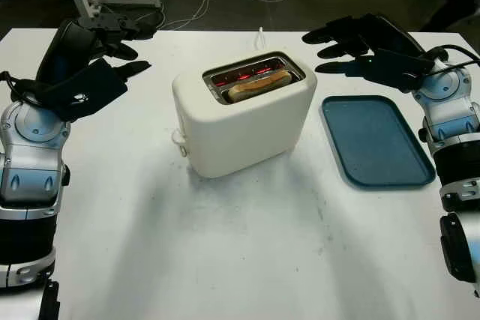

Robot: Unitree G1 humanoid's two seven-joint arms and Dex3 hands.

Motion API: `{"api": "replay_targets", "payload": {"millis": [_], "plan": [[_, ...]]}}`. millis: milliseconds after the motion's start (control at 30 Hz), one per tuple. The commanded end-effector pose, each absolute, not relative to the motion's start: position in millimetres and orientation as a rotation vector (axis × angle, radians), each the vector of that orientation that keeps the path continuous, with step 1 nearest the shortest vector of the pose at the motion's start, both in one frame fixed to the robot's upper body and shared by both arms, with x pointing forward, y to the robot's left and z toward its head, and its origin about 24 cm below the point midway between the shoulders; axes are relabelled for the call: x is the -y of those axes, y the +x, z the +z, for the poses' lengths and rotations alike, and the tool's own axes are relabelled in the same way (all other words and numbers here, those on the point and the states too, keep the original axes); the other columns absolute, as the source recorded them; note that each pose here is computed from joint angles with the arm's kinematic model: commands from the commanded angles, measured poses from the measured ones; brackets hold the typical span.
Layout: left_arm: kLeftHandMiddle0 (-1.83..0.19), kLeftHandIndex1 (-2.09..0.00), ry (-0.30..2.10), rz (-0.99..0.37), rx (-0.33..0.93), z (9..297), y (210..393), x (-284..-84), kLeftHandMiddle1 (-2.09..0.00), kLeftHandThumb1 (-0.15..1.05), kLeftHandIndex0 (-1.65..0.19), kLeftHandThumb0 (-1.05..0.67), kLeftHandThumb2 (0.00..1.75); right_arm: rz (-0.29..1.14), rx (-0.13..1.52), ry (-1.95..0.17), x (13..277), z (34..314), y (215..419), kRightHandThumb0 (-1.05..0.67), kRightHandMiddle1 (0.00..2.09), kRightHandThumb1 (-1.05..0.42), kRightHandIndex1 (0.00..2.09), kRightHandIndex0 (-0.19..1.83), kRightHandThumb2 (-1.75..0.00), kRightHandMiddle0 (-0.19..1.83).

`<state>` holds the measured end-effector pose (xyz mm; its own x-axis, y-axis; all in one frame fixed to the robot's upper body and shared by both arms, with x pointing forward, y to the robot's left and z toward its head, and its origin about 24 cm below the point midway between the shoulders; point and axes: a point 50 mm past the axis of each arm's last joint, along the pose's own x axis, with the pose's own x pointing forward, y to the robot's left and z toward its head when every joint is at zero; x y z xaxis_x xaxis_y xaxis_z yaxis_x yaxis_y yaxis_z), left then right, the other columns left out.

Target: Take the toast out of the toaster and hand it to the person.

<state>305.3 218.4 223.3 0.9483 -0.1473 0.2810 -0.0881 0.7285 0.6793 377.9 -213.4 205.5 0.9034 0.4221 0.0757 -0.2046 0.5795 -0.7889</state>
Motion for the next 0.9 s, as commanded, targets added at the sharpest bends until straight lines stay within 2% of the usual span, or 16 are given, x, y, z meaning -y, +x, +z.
{"api": "replay_targets", "payload": {"millis": [0, 300, 867], "plan": [[-0.55, -0.16, 0.766, -0.027, 0.327, 221.4, 304.1, -218.0, -0.80, 0.92, -0.76, -0.28, 0.06, 0.367, 0.272, -0.868, 214.1, 206.9, 378.0, -0.55, 0.00, -0.90, 0.00, 0.84, 0.00, 0.75], [-0.54, -0.16, 0.766, -0.028, 0.326, 223.0, 303.5, -217.2, -0.80, 0.92, -0.76, -0.24, 0.05, 0.362, 0.266, -0.866, 215.1, 207.1, 377.9, -0.54, 0.00, -0.90, 0.00, 0.84, 0.00, 0.75], [-0.53, -0.16, 0.751, -0.035, 0.327, 222.0, 305.3, -218.4, -0.81, 0.92, -0.76, -0.27, 0.06, 0.364, 0.280, -0.884, 213.9, 208.4, 377.6, -0.55, 0.01, -0.90, 0.01, 0.85, 0.00, 0.76]]}}
